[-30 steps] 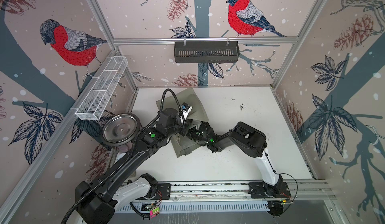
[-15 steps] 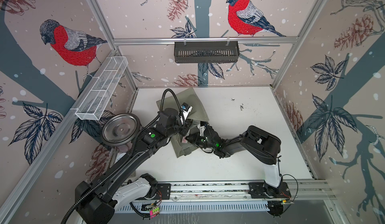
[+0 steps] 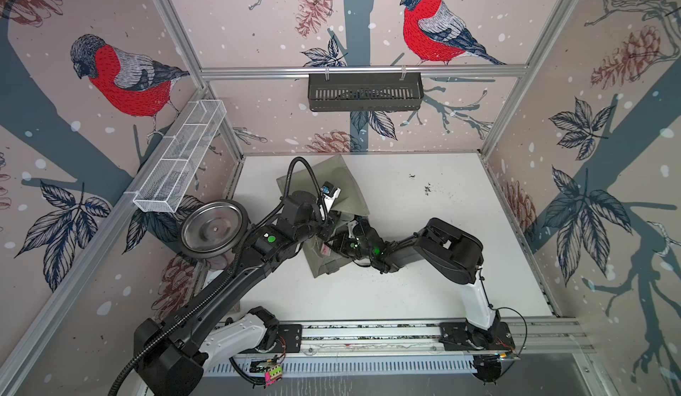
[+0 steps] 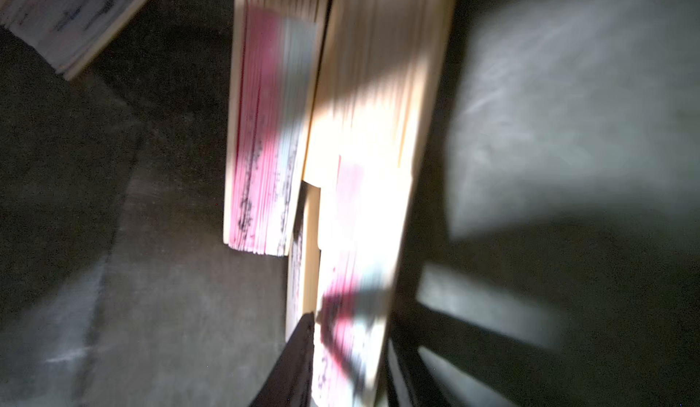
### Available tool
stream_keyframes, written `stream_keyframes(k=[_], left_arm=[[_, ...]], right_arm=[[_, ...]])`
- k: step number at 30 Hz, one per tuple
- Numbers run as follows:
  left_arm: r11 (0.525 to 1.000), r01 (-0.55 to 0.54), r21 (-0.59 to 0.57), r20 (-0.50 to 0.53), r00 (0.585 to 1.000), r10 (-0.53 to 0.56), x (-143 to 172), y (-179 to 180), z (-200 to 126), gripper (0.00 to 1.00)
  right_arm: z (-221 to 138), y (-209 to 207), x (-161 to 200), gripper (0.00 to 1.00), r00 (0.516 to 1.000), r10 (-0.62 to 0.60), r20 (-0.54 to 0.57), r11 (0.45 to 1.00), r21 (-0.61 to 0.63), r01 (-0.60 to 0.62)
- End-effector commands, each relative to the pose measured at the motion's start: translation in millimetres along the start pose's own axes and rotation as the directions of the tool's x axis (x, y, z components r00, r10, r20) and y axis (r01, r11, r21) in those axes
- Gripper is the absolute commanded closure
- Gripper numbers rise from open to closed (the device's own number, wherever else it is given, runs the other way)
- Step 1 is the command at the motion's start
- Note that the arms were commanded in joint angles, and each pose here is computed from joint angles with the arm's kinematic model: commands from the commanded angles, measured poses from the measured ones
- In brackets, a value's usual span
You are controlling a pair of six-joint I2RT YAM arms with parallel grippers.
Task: Take out the folding fans from the tote bags
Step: Pick up the folding fan from the canvas bag.
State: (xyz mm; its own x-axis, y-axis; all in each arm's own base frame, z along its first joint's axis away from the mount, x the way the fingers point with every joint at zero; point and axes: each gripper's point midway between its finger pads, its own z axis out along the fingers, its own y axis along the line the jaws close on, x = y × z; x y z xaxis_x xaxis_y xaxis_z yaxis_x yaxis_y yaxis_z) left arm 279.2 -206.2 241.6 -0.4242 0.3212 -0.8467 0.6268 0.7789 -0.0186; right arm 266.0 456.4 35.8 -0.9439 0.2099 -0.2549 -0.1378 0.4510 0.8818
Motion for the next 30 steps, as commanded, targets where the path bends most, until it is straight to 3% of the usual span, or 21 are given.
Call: stream_keyframes(k=[1, 4, 7, 12, 21, 30], left_arm=[[1.0, -0.019, 0.003, 0.026, 0.999, 0.019, -7, -1, 0, 1.0], [1.0, -0.018, 0.003, 0.025, 1.0, 0.018, -6, 0, 1, 1.0], [1.0, -0.018, 0.001, 0.024, 1.0, 0.018, -7, 0, 1, 1.0], [1.0, -0.018, -0.008, 0.027, 0.999, 0.018, -7, 1, 0, 1.0], [0.999, -0.013, -0.033, 0.031, 0.999, 0.014, -8, 5, -2, 1.0], [0.999, -0.012, -0.039, 0.039, 0.999, 0.014, -11, 7, -4, 1.0]], right_arm=[[3, 10, 1, 0.67, 1.0, 0.0, -0.013, 0.998, -0.059, -0.001], [6, 12, -3, 0.69, 1.0, 0.004, -0.008, 0.996, -0.084, -0.005], [10, 11, -2, 0.78, 1.0, 0.015, -0.019, 0.996, -0.088, -0.016], [-9, 22, 10, 0.85, 0.998, -0.043, -0.054, 0.994, -0.1, 0.037], [-66, 27, 40, 0.87, 0.98, -0.122, -0.155, 0.99, -0.095, 0.108], [-112, 8, 61, 0.87, 0.939, -0.235, -0.25, 0.97, 0.004, 0.244]])
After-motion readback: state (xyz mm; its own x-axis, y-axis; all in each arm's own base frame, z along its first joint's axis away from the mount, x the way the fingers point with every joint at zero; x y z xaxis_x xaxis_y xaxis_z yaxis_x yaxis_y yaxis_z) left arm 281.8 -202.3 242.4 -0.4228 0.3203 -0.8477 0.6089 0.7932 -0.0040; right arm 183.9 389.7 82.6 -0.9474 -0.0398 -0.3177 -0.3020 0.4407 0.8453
